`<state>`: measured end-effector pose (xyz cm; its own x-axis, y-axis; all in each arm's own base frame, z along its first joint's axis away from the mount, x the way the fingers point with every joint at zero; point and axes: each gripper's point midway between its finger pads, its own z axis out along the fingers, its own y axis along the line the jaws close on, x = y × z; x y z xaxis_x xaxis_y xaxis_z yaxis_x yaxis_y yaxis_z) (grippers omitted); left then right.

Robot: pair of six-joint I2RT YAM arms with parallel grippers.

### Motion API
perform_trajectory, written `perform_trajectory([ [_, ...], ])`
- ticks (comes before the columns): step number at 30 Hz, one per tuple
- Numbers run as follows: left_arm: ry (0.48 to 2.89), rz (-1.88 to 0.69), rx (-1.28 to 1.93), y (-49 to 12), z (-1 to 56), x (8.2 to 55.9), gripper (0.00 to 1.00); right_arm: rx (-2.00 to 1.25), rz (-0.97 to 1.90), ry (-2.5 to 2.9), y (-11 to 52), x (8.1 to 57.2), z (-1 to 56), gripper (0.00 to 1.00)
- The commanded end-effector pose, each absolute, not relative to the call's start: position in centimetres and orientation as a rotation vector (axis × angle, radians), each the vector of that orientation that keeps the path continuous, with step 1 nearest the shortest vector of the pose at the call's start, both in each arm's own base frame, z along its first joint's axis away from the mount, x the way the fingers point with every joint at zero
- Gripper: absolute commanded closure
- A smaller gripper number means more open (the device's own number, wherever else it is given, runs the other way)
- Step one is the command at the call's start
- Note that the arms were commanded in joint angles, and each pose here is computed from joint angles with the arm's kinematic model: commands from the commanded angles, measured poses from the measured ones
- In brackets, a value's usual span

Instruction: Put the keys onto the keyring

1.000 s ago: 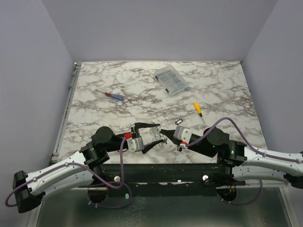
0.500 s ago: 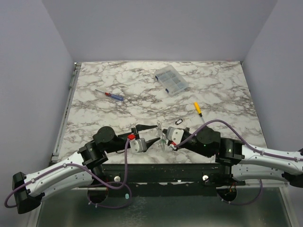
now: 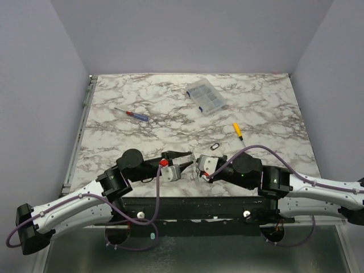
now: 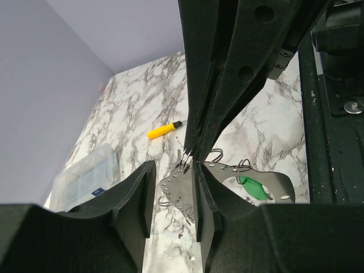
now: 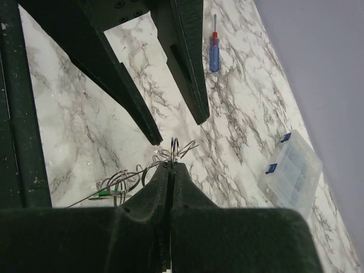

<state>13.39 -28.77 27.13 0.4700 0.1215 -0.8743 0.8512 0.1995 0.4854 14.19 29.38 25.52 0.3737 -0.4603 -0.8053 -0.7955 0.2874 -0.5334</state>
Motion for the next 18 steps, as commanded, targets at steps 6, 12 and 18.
perform_trajectory([
  [6, 0.952, -0.655, 1.329, -29.0, 27.4, 12.8, 0.68, -1.342, 0.390, 1.237, 30.0, 13.5, 27.4, 0.99],
  [12, 0.944, -0.664, 1.362, -29.4, 27.0, 12.6, 0.66, -1.343, 0.393, 1.239, 30.0, 13.5, 27.5, 0.99],
  [18, 0.932, -0.671, 1.382, -30.0, 27.2, 12.7, 0.67, -1.345, 0.408, 1.237, 30.1, 13.3, 27.7, 0.99],
])
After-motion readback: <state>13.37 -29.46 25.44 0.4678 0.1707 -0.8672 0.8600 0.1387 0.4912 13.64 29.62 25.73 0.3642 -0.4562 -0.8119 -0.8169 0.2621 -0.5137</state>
